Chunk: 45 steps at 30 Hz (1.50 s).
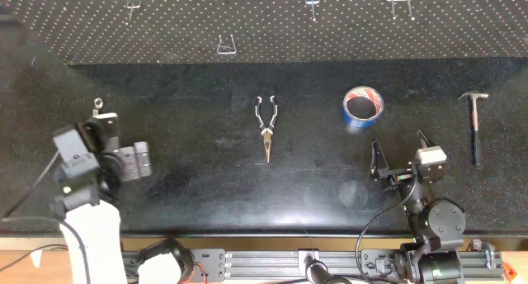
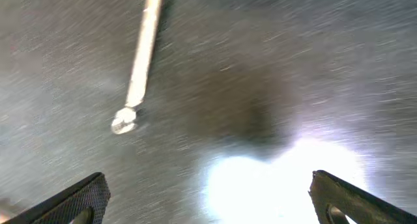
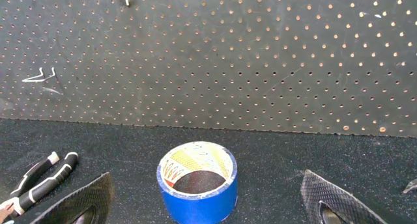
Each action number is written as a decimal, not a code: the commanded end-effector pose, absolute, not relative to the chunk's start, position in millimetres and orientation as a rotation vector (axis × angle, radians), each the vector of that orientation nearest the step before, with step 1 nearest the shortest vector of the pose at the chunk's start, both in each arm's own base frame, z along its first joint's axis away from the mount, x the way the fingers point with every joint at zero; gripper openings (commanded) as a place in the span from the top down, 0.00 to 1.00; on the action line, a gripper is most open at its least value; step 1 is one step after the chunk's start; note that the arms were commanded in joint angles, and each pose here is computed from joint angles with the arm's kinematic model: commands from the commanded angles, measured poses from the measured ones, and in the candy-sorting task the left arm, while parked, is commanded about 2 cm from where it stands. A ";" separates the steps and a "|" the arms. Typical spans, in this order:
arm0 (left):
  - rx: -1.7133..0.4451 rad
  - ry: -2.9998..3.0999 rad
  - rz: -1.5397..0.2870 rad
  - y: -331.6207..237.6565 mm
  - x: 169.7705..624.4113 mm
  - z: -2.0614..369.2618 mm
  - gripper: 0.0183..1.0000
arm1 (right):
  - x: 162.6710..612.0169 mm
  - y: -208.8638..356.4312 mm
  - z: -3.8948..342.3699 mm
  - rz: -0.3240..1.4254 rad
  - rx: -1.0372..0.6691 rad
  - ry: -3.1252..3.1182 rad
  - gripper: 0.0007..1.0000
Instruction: Place Tools Onto Pegboard
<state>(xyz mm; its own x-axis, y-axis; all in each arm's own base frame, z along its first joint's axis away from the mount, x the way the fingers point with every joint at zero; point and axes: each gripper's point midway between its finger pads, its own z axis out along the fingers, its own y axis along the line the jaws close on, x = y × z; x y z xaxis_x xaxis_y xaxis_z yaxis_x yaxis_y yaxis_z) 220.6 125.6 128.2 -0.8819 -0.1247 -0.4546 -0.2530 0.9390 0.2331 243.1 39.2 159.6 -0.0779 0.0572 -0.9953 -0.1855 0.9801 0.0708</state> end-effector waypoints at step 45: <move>-0.201 2.982 0.013 246.5 293.9 55.9 0.01 | 242.9 38.7 158.8 0.189 -0.104 1.634 0.06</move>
<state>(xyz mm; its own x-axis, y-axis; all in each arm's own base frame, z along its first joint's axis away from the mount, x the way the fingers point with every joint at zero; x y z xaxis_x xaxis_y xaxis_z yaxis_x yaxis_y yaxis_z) 285.1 238.4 59.5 -0.9829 -0.1092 -0.1482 -0.1105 0.9939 0.0002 243.2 38.9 159.6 -0.0778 0.0572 -0.9953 -0.1836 0.9805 0.0707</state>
